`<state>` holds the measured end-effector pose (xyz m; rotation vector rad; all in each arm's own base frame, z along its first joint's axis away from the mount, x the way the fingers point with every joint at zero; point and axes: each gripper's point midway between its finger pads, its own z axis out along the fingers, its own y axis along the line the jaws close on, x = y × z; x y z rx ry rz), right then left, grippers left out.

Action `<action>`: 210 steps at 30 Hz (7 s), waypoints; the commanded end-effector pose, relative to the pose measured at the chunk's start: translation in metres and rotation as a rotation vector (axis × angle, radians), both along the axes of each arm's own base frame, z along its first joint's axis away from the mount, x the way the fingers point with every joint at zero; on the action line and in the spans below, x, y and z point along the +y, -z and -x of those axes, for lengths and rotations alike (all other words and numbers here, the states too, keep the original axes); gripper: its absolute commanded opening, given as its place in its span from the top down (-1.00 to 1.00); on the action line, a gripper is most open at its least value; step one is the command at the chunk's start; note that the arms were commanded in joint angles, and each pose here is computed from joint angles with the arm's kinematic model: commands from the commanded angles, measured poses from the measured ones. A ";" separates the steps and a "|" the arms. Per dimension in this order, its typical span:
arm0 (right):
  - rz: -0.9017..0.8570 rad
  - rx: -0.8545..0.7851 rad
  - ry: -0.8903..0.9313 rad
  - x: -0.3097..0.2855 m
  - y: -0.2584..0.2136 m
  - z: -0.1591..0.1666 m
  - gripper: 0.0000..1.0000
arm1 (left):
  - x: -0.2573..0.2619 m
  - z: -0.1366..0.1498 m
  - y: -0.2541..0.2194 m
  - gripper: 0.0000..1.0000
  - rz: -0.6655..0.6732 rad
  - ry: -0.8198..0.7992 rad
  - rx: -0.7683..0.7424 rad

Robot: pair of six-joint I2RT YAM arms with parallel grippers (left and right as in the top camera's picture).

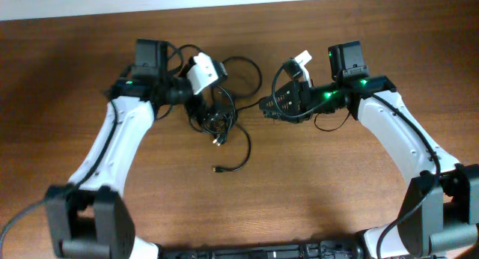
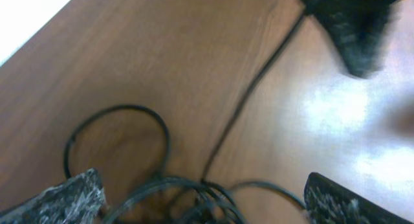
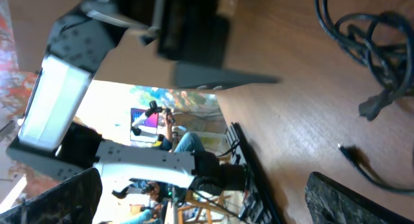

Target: Untangle cables

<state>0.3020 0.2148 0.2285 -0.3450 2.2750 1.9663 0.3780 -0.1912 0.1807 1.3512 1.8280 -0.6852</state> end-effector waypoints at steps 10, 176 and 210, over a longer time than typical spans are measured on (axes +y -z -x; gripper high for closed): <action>-0.060 -0.021 -0.033 0.001 -0.014 0.005 -0.97 | -0.111 0.001 0.052 1.00 0.212 0.229 0.073; 1.303 -0.457 0.566 -0.064 0.123 -0.096 0.92 | 0.105 -0.023 -0.123 1.00 0.438 -1.007 0.527; 0.841 -0.717 0.782 -0.198 -0.124 -0.037 0.92 | 0.114 -0.054 0.070 0.38 -0.011 -1.254 0.792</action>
